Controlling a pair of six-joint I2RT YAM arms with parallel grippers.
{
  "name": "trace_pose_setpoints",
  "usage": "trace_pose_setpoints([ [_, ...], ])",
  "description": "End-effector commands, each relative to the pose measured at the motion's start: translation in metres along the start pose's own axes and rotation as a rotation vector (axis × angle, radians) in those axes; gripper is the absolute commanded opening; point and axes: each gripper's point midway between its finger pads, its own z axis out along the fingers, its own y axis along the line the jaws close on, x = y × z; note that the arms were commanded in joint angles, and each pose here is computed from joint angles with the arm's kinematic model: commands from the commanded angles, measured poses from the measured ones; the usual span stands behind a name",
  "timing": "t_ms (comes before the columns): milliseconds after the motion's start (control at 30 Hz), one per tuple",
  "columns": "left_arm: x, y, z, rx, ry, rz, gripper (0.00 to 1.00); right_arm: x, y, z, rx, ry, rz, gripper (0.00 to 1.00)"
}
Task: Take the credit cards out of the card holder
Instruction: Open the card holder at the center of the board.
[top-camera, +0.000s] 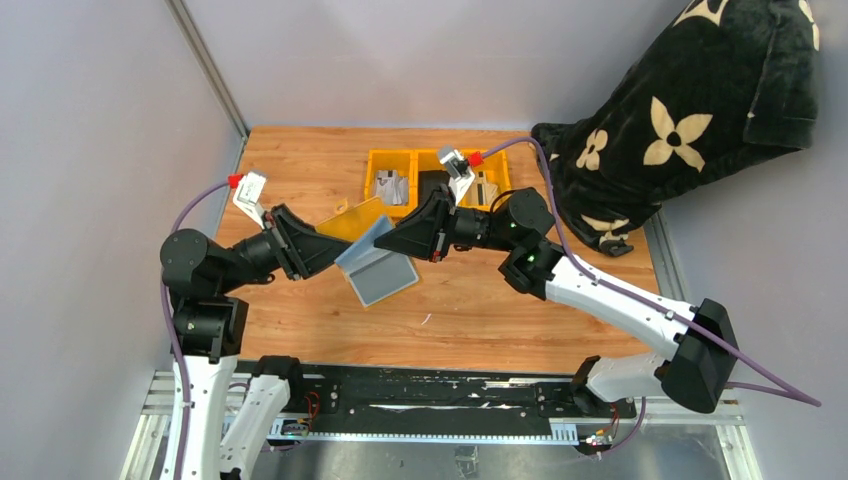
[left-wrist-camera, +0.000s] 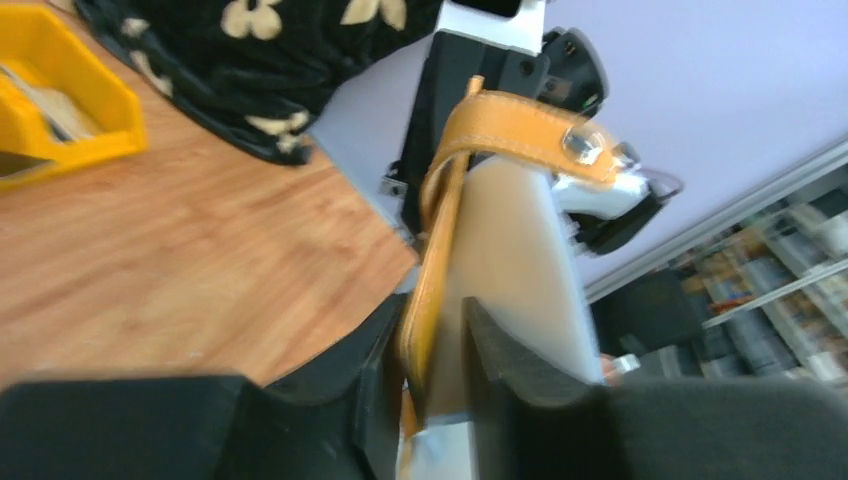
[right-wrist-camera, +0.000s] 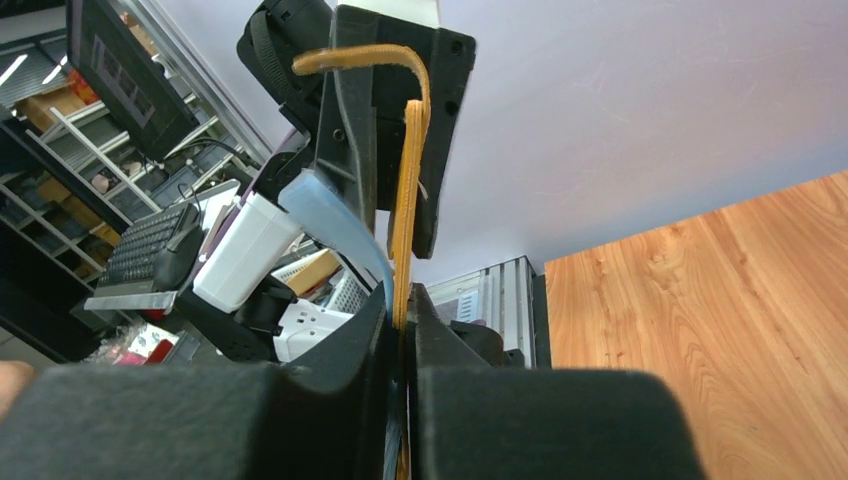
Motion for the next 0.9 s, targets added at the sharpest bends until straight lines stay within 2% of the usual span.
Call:
trace_pose_setpoints([
  [0, 0.010, 0.005, -0.004, -0.021, 0.032, 0.068, 0.46, -0.012, 0.023, 0.001, -0.068, -0.027, -0.007, 0.03],
  [33, 0.011, 0.007, -0.005, -0.036, 0.035, 0.086, 0.54, -0.011, 0.022, 0.000, -0.062, -0.027, -0.003, 0.00],
  [100, 0.012, 0.009, -0.007, -0.063, 0.036, 0.119, 0.76, -0.008, 0.020, -0.003, -0.043, -0.022, 0.008, 0.00],
  [133, 0.012, 0.010, -0.008, -0.074, 0.036, 0.138, 0.84, -0.007, 0.019, -0.004, -0.037, -0.019, 0.012, 0.00],
  [200, 0.009, 0.007, -0.010, -0.088, 0.024, 0.173, 0.92, -0.003, 0.017, -0.007, -0.023, -0.011, 0.019, 0.00],
  [400, 0.006, -0.023, -0.014, 0.012, -0.004, 0.252, 0.95, 0.002, 0.010, -0.013, 0.020, 0.004, 0.053, 0.00],
  [667, 0.009, -0.044, -0.016, 0.124, -0.026, 0.212, 0.91, 0.008, 0.009, -0.009, 0.010, 0.042, 0.106, 0.00],
  [733, 0.006, -0.045, -0.016, 0.120, -0.042, 0.267, 0.91, 0.008, 0.011, -0.008, 0.003, 0.041, 0.105, 0.00],
  [767, 0.007, -0.038, -0.016, 0.089, -0.044, 0.249, 0.90, 0.007, 0.014, -0.008, -0.007, 0.039, 0.102, 0.00],
  [867, 0.014, -0.008, -0.018, -0.038, -0.023, 0.325, 0.83, 0.006, 0.022, -0.003, -0.037, 0.050, 0.091, 0.00],
])
